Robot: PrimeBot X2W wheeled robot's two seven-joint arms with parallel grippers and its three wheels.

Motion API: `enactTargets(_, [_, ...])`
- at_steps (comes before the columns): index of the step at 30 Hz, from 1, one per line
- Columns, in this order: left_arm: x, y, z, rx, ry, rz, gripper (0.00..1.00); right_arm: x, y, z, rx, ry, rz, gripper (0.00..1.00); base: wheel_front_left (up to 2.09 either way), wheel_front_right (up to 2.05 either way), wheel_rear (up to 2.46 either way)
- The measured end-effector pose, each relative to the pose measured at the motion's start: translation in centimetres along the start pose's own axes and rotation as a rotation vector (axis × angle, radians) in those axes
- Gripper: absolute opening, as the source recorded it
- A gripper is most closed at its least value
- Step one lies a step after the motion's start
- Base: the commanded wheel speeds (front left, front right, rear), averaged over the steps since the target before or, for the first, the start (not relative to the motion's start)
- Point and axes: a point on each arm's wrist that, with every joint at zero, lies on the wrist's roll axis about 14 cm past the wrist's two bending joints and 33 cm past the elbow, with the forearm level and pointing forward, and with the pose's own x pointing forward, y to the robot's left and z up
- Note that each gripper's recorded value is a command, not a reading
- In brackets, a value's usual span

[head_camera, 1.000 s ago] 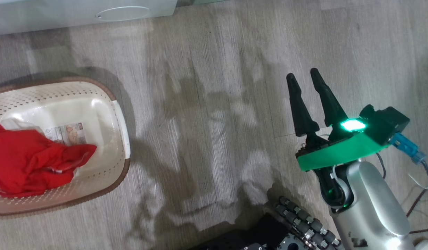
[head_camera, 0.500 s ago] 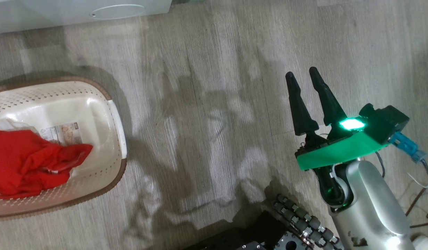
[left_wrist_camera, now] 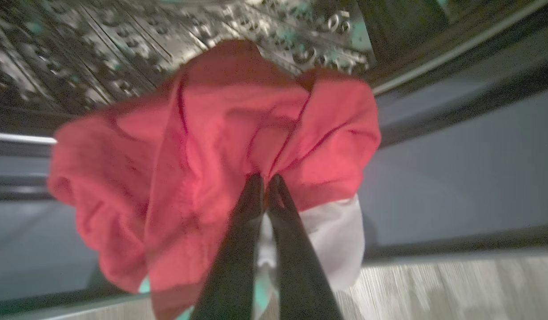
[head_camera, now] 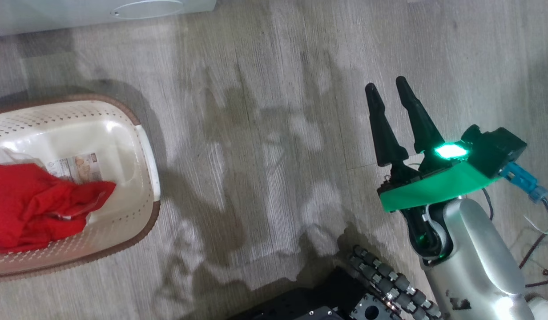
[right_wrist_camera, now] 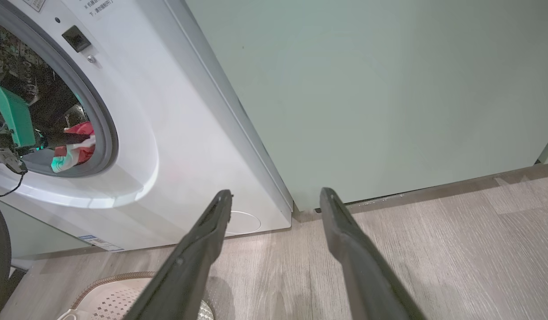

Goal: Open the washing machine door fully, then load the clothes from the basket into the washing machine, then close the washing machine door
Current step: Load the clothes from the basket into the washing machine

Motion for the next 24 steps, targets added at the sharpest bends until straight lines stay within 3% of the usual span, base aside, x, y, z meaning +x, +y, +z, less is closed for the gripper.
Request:
enactTargets(11, [0.3,0.6,8.3,0.013,-0.394,0.044,0.0,0.2,-0.3,-1.0,0.017,0.027,-0.011,1.0,0.0,0.0,0.0])
enactTargets(24, [3.7,0.5,12.2,0.104,-0.539,0.067,0.0,-0.3,-2.0,-2.2,0.042,0.071,-0.068,1.0,0.0,0.0,0.0])
